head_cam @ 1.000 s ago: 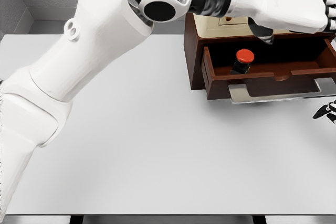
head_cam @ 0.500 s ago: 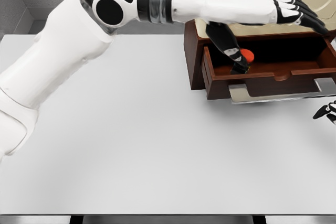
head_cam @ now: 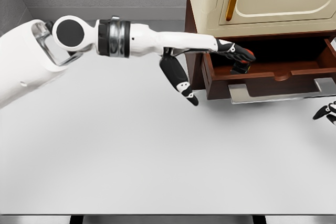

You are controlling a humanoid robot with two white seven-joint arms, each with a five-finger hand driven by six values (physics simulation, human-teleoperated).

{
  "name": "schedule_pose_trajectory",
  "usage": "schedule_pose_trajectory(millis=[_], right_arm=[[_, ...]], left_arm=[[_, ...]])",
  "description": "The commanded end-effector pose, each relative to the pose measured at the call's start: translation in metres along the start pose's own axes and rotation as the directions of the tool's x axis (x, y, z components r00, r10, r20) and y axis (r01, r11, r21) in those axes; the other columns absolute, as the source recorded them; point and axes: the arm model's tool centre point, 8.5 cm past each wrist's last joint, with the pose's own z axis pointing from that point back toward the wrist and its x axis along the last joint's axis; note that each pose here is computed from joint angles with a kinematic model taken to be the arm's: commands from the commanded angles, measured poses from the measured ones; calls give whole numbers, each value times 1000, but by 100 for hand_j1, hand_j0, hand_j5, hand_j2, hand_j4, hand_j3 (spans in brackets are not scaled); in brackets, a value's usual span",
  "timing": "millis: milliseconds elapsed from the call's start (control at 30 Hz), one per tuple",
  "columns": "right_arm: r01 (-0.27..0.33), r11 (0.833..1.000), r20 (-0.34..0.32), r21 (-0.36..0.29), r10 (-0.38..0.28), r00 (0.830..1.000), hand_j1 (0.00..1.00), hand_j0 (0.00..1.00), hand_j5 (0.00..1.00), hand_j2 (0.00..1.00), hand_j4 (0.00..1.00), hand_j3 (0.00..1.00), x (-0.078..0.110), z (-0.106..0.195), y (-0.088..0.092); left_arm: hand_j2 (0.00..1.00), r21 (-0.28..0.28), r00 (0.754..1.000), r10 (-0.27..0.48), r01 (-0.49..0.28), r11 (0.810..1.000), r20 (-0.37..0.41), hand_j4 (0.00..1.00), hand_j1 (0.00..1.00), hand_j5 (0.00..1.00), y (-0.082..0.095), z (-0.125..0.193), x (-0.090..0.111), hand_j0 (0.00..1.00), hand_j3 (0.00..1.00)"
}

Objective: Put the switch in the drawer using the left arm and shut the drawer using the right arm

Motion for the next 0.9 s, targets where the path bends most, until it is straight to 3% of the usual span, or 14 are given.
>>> schedule_pose_trajectory(millis=[0,167,367,533,867], right_arm=[[5,1000,1,-4,-5,1000,45,45,45,45,45,45,0,0,-1],[6,1000,0,-5,-6,1000,45,45,45,45,45,45,0,0,0],[5,1000,-2,-10,-5,1000,46,46,46,46,46,46,0,1,-1],[-1,1000,-21,-20,0,1000,46,46,46,46,46,46,-3,6,-5],[1,1000,-24,-8,-1,1000,46,46,46,46,46,46,-3,9,-3]], left_arm=[[100,12,997,78,-79,997,17,100,100,100,2,4,0,100,100],[100,50,980,175,-171,984,-96,100,100,100,12,-6,-27,100,100],[100,33,982,173,-171,985,-75,100,100,100,9,-21,-23,100,100],[100,106,967,231,-220,970,-105,100,100,100,24,-25,-50,100,100],[100,97,967,231,-221,970,-110,100,100,100,20,-30,-52,100,100]])
